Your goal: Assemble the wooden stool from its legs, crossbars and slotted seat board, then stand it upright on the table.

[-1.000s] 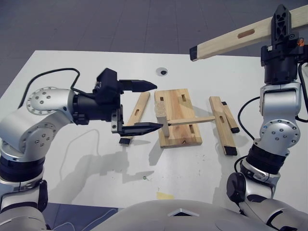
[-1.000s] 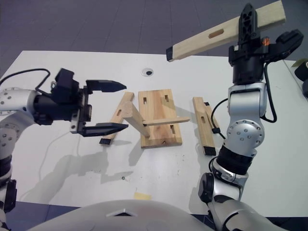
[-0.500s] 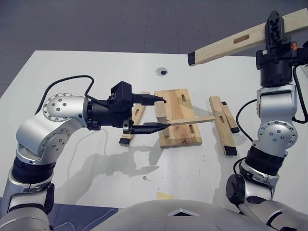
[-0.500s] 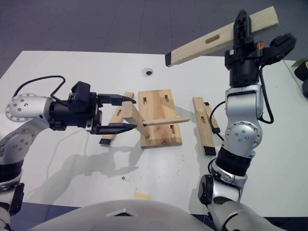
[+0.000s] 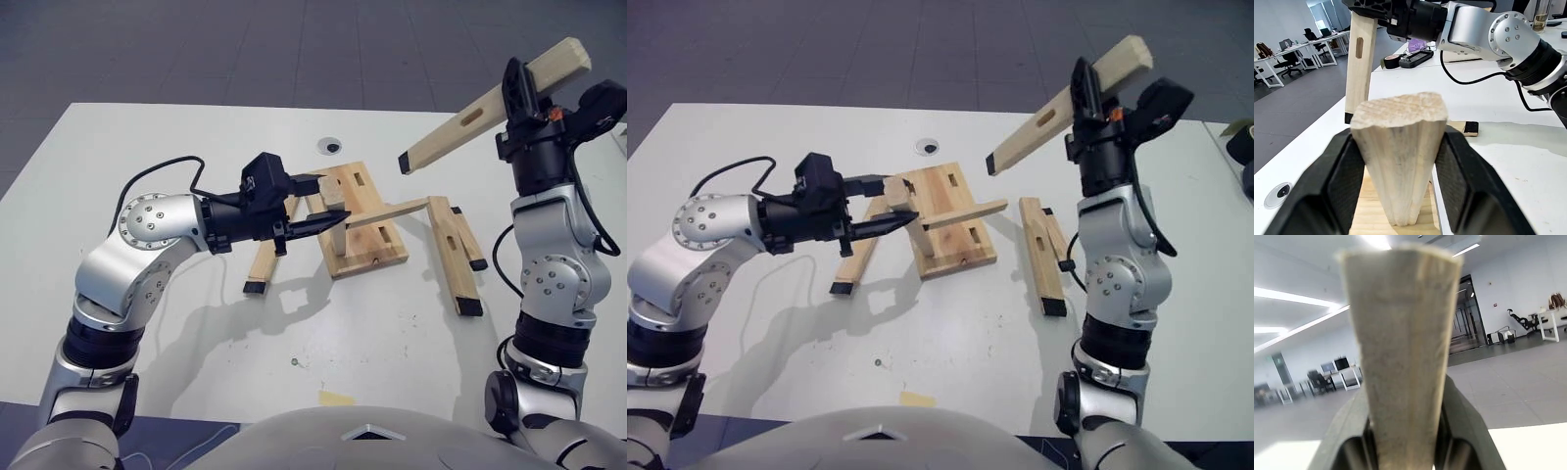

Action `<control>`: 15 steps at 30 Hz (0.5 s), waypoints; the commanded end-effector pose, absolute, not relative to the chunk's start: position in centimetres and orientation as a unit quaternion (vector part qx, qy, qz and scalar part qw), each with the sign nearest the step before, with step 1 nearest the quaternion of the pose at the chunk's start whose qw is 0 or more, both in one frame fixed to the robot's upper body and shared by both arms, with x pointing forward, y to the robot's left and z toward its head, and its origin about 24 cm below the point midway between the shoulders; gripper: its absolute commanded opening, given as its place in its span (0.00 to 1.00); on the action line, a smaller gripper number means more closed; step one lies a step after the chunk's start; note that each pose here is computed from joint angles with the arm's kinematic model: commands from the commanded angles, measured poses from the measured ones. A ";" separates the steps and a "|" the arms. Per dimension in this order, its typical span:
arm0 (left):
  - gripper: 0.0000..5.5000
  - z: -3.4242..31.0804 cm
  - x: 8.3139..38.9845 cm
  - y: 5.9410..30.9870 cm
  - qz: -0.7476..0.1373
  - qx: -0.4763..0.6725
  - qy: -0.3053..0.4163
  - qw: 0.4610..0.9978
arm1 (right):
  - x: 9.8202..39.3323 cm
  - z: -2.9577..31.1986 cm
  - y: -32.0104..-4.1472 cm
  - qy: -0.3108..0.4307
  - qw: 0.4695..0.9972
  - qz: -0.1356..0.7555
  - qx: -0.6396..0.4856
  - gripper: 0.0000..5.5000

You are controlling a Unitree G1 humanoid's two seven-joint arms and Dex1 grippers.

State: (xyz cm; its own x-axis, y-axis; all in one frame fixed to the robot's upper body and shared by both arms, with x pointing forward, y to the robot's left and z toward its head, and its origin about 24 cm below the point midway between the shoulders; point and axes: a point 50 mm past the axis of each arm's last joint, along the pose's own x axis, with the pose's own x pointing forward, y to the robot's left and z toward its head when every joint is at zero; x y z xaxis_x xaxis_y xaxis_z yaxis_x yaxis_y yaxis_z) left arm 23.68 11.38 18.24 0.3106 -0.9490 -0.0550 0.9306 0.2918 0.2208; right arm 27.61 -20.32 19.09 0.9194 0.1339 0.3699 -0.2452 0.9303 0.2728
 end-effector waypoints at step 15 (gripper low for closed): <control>0.37 17.2 24.1 8.9 -0.542 0.079 -0.049 0.835 | 24.8 15.2 -20.0 -0.147 0.974 0.154 0.082 0.18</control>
State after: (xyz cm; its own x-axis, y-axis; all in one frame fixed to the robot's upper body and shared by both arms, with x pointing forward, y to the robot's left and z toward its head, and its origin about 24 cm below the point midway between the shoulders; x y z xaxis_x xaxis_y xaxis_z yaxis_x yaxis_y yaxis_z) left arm 24.02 8.89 17.52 0.3898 -0.9208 0.0135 0.9031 0.3851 0.1899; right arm 24.80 -20.13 15.08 0.9132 0.2905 0.2858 -0.3176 0.9468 0.0525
